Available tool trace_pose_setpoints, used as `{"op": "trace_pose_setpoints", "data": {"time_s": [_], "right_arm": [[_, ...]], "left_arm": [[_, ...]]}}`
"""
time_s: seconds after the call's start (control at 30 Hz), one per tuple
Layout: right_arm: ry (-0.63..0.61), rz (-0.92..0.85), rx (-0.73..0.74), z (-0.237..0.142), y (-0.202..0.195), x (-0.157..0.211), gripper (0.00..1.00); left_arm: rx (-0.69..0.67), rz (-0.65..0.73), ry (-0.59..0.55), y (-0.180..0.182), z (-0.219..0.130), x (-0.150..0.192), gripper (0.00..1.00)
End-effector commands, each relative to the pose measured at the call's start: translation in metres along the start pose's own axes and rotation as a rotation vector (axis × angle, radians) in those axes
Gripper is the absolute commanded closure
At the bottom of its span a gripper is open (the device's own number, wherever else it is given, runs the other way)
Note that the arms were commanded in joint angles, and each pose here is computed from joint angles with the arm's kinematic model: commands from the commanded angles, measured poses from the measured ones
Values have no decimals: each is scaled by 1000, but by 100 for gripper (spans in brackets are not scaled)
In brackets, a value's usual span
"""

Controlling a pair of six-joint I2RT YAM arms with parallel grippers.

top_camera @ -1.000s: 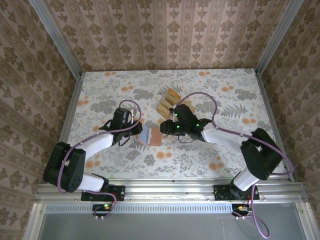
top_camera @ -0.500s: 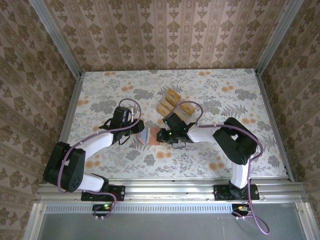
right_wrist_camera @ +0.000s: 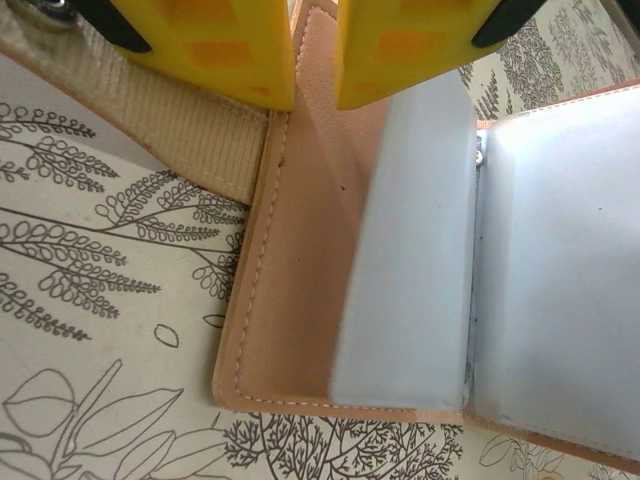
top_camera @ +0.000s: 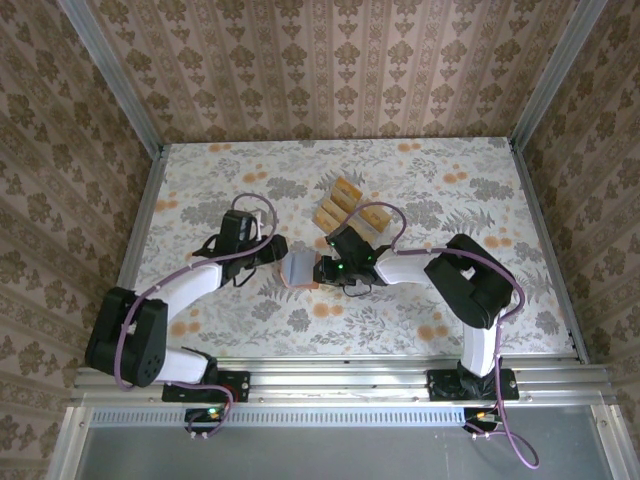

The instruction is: Put the credit cards into the card holder

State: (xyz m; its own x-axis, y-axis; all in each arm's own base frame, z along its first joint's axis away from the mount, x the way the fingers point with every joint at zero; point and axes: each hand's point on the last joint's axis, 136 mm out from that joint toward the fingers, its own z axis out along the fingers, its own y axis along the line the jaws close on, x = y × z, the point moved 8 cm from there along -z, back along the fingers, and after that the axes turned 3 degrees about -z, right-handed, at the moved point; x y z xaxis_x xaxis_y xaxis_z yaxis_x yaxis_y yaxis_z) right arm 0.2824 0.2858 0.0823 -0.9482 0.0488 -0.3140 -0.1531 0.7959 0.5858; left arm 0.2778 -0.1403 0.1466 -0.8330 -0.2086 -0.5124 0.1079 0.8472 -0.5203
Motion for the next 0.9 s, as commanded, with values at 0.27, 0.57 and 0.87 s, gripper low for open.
{"op": "trace_pose_setpoints", "data": {"time_s": [0.27,0.57,0.87], "right_arm": [[19,43,81,11,-24,10,80],[22,44,82,12,-25,11,80],[23,46,81,13,-26,12,80]], "left_arm": [[52,3,-13,-3,-5,-4,65],[152,32,-43,-22,-9,-11,48],[16,101,49,-24,10,-9,47]]}}
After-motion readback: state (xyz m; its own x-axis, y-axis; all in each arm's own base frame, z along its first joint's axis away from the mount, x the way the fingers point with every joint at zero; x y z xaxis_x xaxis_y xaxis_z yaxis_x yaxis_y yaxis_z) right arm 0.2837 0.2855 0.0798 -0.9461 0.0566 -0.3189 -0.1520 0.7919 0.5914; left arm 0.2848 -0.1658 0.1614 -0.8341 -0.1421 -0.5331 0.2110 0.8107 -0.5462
